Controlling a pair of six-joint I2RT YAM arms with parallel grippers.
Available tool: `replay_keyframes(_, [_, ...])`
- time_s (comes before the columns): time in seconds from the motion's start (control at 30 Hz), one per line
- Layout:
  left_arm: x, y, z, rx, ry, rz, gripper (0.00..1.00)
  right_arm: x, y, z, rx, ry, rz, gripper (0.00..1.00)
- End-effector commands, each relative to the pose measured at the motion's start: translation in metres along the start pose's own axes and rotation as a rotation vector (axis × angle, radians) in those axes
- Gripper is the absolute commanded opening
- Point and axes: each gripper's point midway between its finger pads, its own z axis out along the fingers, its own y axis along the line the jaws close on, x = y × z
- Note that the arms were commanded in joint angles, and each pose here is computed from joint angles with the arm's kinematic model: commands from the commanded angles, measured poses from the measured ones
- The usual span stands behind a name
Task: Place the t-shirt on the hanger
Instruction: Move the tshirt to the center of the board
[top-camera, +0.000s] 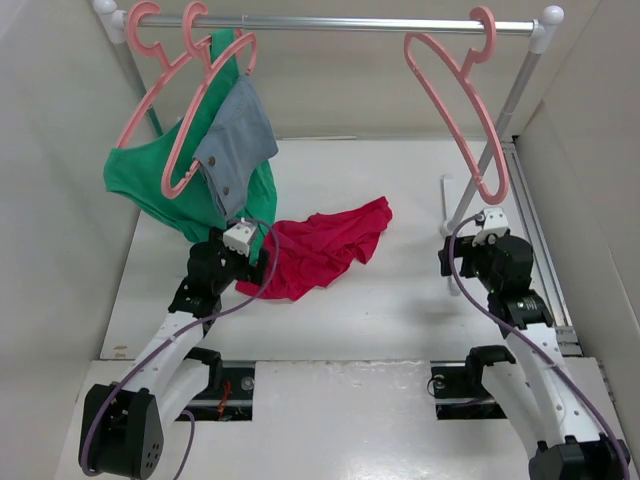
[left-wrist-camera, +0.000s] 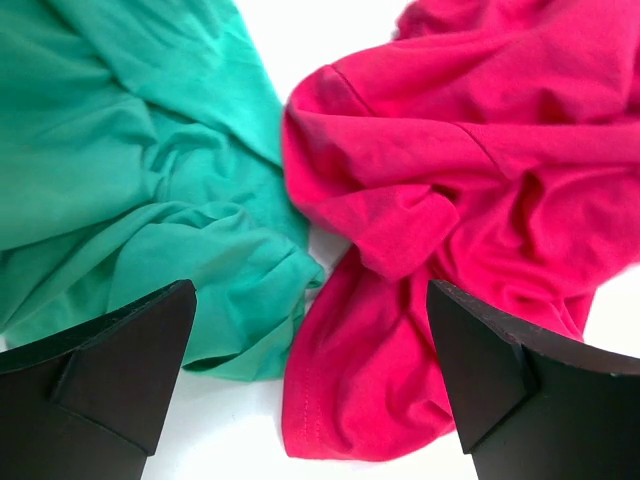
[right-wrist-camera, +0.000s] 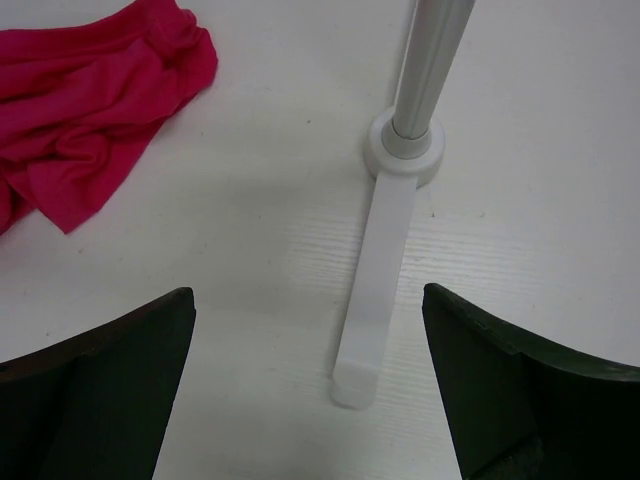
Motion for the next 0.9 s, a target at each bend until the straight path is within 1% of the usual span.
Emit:
replay_keyframes(0.0, [-0.016,0.014,-0.001,-0.084,-0.071,-0.057,0.99,-0.018,0.009,0.004,-0.056,-0.049,-0.004,1.0])
replay_keyframes(0.07, [-0.016,0.013,-0.001,-0.083,-0.072,-0.068,0.99,-0.014,0.017,0.008,-0.107,-0.03,-0.002,1.0])
replay_keyframes(0.13, [-0.017,0.007,-0.001,-0.044,-0.076,-0.035,0.99,-0.004,0.023,0.017,-0.143,0.013,0.005,1.0])
replay_keyframes(0.17, [-0.015,0.0,-0.001,0.01,-0.071,0.026,0.99,-0.003,0.029,0.021,-0.167,0.02,-0.001,1.0])
replay_keyframes(0.2, [-0.01,-0.006,-0.001,0.045,-0.052,0.057,0.99,0.002,0.032,0.024,-0.172,0.041,-0.005,1.0])
replay_keyframes(0.23, [-0.006,-0.01,-0.002,0.076,-0.041,0.082,0.99,0.009,0.044,0.029,-0.2,0.072,-0.014,1.0])
replay_keyframes(0.27, [-0.003,-0.015,-0.003,0.107,-0.031,0.106,0.99,0.006,0.051,0.032,-0.204,0.074,-0.021,1.0])
replay_keyframes(0.3, [-0.002,-0.023,-0.004,0.165,-0.026,0.161,0.99,0.008,0.051,0.037,-0.173,0.089,-0.04,1.0])
replay_keyframes(0.33, [-0.004,-0.026,-0.005,0.194,-0.029,0.188,0.99,0.01,0.072,0.038,-0.215,0.105,-0.079,1.0])
replay_keyframes(0.43, [0.001,-0.038,-0.008,0.274,-0.013,0.223,0.99,0.017,0.091,0.057,-0.216,0.187,-0.124,1.0])
replay_keyframes(0.47, [0.003,-0.04,-0.009,0.287,-0.01,0.24,0.99,0.024,0.102,0.07,-0.233,0.233,-0.14,1.0])
replay_keyframes(0.57, [0.01,-0.04,-0.01,0.296,0.012,0.266,0.99,0.031,0.121,0.091,-0.279,0.294,-0.156,1.0])
replay_keyframes(0.6, [0.01,-0.04,-0.01,0.296,0.012,0.266,0.99,0.031,0.131,0.106,-0.297,0.315,-0.162,1.0])
replay_keyframes(0.67, [0.008,-0.04,-0.011,0.294,0.004,0.269,0.99,0.028,0.145,0.118,-0.32,0.324,-0.19,1.0])
replay_keyframes(0.7, [0.008,-0.037,-0.011,0.285,0.005,0.265,0.99,0.023,0.16,0.128,-0.344,0.323,-0.214,1.0])
replay_keyframes(0.87, [0.008,-0.037,-0.011,0.285,0.005,0.265,0.99,0.007,0.205,0.149,-0.404,0.295,-0.262,1.0])
